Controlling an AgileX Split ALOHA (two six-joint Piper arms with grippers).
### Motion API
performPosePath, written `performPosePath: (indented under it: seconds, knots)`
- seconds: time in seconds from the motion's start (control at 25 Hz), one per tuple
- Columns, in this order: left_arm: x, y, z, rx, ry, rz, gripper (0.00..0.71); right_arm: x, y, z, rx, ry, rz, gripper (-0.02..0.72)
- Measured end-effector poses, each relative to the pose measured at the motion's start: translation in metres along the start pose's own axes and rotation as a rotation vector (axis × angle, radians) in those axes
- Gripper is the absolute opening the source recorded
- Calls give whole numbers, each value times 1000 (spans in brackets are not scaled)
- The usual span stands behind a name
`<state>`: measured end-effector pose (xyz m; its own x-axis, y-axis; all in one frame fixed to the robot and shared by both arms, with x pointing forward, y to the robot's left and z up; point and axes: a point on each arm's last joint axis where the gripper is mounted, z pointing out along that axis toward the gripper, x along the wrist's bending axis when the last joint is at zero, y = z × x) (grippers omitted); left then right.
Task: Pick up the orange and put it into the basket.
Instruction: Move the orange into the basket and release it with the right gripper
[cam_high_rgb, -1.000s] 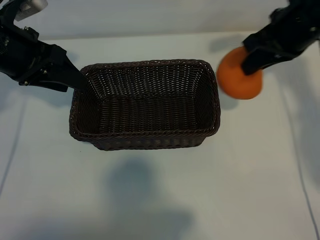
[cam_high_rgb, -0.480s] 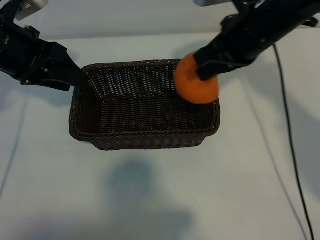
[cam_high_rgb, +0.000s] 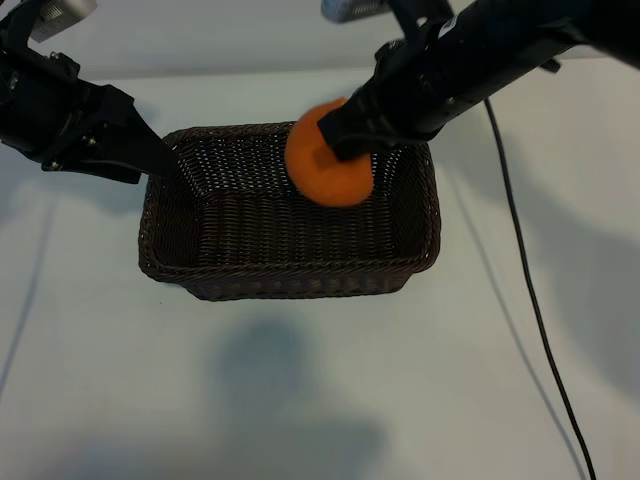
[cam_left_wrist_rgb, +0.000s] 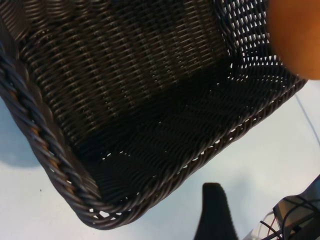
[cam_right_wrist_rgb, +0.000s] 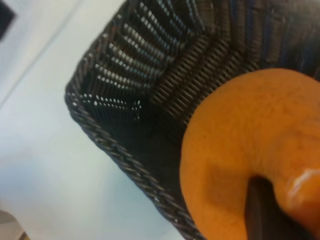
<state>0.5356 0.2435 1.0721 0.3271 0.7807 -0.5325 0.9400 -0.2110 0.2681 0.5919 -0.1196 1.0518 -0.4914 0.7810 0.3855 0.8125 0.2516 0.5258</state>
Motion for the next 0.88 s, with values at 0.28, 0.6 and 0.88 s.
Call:
performPosePath:
  seconds: [0.28, 0.6, 0.88]
  knots:
    - [0, 0, 0, 0, 0, 0, 527, -3, -11, 44, 87, 10, -13, 50]
    - [0, 0, 0, 1, -1, 0, 527, 5, -20, 78, 123, 12, -69, 50]
    - [0, 0, 0, 2, -1, 0, 527, 2, -20, 80, 121, -8, -102, 53]
